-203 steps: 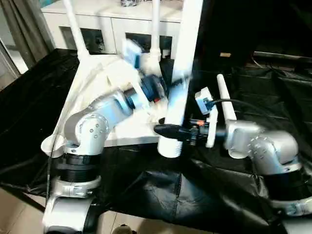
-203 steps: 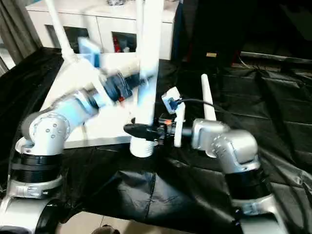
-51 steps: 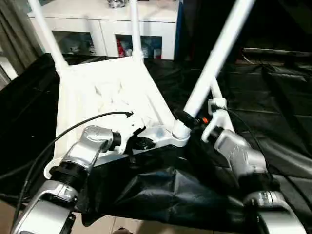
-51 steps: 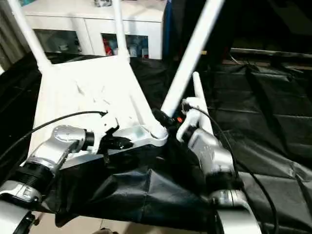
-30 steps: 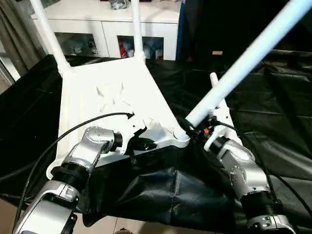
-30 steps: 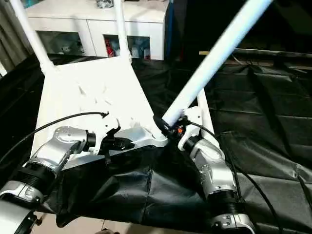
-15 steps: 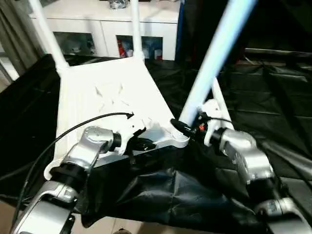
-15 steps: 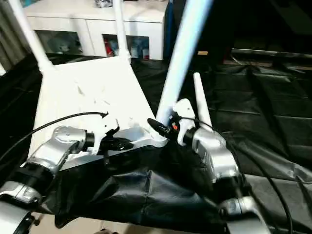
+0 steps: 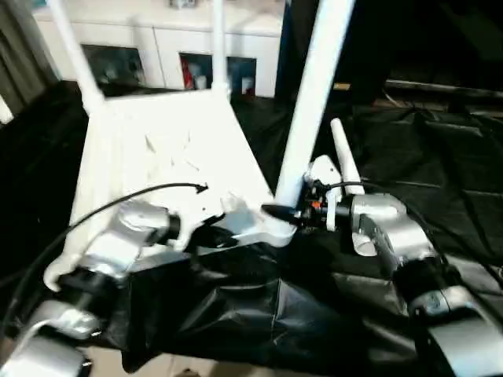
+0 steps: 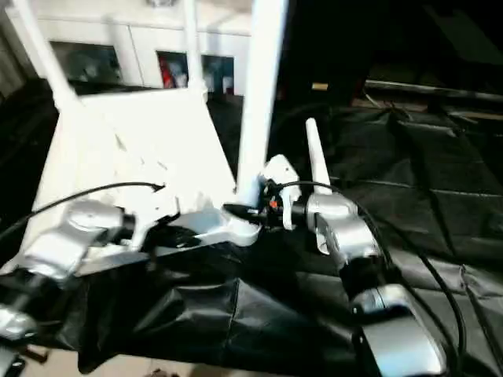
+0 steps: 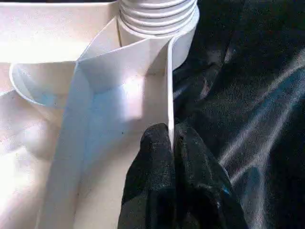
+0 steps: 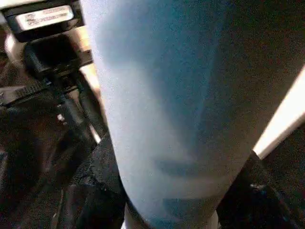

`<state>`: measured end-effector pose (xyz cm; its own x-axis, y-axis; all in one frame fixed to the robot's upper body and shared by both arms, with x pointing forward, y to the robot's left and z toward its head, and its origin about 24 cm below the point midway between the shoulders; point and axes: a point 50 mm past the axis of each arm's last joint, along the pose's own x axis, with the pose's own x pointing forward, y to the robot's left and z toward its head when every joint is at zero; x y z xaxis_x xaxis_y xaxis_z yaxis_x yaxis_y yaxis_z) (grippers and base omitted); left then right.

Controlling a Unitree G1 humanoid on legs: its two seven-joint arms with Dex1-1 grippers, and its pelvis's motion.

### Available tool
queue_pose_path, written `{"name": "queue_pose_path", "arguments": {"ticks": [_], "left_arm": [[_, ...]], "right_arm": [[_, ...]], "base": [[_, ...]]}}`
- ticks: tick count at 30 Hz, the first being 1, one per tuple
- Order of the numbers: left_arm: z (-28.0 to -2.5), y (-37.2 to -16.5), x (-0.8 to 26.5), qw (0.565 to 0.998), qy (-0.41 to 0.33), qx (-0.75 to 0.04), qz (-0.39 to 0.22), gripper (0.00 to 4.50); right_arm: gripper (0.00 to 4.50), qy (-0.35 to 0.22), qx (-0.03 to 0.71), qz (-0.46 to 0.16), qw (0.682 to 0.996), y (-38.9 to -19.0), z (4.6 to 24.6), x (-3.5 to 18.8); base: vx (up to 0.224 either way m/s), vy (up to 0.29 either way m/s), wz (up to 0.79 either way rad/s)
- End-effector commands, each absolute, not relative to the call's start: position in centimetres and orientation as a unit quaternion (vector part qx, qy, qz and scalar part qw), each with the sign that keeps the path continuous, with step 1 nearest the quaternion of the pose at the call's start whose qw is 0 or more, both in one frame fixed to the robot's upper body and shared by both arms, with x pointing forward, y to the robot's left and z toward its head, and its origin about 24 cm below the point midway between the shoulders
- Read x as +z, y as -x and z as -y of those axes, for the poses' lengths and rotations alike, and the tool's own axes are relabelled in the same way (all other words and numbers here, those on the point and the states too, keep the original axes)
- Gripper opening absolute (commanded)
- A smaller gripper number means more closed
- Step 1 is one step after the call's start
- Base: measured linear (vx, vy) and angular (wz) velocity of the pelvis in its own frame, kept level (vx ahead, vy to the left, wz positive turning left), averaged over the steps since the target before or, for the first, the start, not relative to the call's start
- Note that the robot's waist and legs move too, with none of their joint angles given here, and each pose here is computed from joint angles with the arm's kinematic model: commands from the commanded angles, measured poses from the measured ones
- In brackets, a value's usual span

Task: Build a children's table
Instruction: Insert table leg to table base

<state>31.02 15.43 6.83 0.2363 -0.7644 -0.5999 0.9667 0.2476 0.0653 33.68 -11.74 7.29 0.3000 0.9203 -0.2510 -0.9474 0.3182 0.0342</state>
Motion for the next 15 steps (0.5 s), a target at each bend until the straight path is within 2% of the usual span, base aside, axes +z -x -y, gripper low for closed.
{"name": "queue_pose_path", "arguments": {"ticks": [1, 5, 9, 12, 13, 14, 15], "left_arm": [[-14.8, -30.8, 8.1, 0.736, -0.231, -0.600, -0.210, 0.00], [-15.1, -30.5, 8.6, 0.726, -0.239, -0.609, -0.213, 0.00], [-15.4, -30.5, 8.9, 0.728, -0.241, -0.605, -0.216, 0.00], [-15.3, -31.2, 9.3, 0.753, -0.234, -0.576, -0.213, 0.00], [-15.3, -31.2, 9.3, 0.753, -0.234, -0.576, -0.213, 0.00], [-14.9, -31.7, 9.6, 0.774, -0.221, -0.554, -0.211, 0.00], [-14.7, -32.1, 9.8, 0.789, -0.218, -0.533, -0.213, 0.00]], "right_arm": [[1.91, 0.064, 0.570, -0.230, 0.787, -32.0, 13.4, 2.8], [1.91, 0.065, 0.605, -0.226, 0.761, -31.8, 13.2, 3.1], [1.91, 0.075, 0.605, -0.223, 0.760, -32.0, 13.2, 3.0], [1.91, 0.086, 0.550, -0.211, 0.803, -32.8, 13.1, 2.9], [1.91, 0.086, 0.550, -0.211, 0.803, -32.8, 13.1, 2.9], [1.91, 0.094, 0.488, -0.213, 0.841, -33.5, 13.1, 2.4], [1.91, 0.090, 0.454, -0.220, 0.859, -33.7, 13.1, 2.0]], "base": [[0.000, 0.000, 0.00], [0.000, 0.000, 0.00], [0.000, 0.000, 0.00], [0.000, 0.000, 0.00], [0.000, 0.000, 0.00], [0.000, 0.000, 0.00], [0.000, 0.000, 0.00]]}}
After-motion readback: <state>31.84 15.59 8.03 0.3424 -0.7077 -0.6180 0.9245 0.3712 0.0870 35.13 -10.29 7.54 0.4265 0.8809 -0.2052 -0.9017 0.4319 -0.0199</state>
